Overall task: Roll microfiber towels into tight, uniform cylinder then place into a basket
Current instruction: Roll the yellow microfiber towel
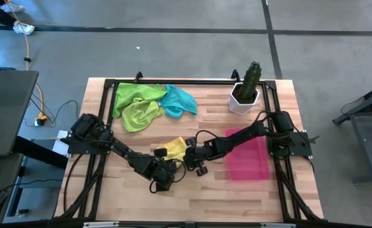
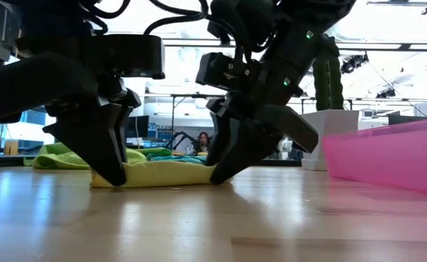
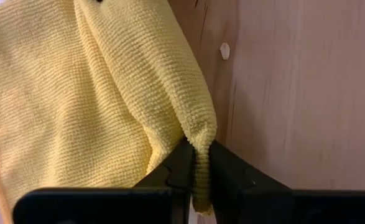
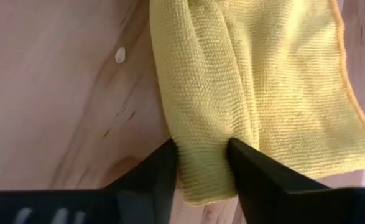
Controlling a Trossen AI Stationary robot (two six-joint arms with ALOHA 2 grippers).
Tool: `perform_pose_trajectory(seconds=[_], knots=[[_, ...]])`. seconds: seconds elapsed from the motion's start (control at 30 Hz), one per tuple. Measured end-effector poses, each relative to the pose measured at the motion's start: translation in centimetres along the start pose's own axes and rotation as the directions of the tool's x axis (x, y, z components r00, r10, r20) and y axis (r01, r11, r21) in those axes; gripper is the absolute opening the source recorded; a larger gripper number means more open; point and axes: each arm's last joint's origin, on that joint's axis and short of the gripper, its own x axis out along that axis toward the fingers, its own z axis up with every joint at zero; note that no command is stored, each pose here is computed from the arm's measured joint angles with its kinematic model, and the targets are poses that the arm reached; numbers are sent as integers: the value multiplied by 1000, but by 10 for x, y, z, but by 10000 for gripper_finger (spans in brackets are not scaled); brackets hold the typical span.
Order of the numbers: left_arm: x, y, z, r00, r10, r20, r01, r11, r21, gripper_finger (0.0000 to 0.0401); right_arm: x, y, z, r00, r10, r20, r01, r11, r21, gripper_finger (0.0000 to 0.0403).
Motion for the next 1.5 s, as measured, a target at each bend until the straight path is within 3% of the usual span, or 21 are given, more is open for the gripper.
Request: perform_pose_trajectory(seconds=[0.2,0.27,0.57,0.9,1.03,1.23,1.37,1.5], knots=[[-3,-3,8,1000,-12,20,12,1000,26,32,1,-5,-4,999,41,-19,-40,998,54,25],[-4,-3,9,1000,-15,25,15,1000,24,32,1,-8,-5,997,71,-12,-70,995,71,10],[-5,0,4,999,22,-29,-25,995,-97,54,3,-21,-11,963,266,47,-270,936,226,4],[-22,-5,23,999,29,15,-29,999,-40,135,4,-32,-16,938,339,78,-345,882,321,4],[-36,-2,29,995,86,-42,-87,996,-11,151,4,-35,-19,896,432,101,-437,819,373,4],[-57,-1,37,987,125,-98,-130,990,-46,151,4,-48,-28,828,540,149,-531,671,517,5],[-62,-9,42,995,90,-40,-90,996,1,149,4,-60,-34,821,549,158,-510,580,635,5],[-59,-14,46,991,107,77,-113,990,79,151,4,-68,-41,816,557,153,-475,496,727,5]])
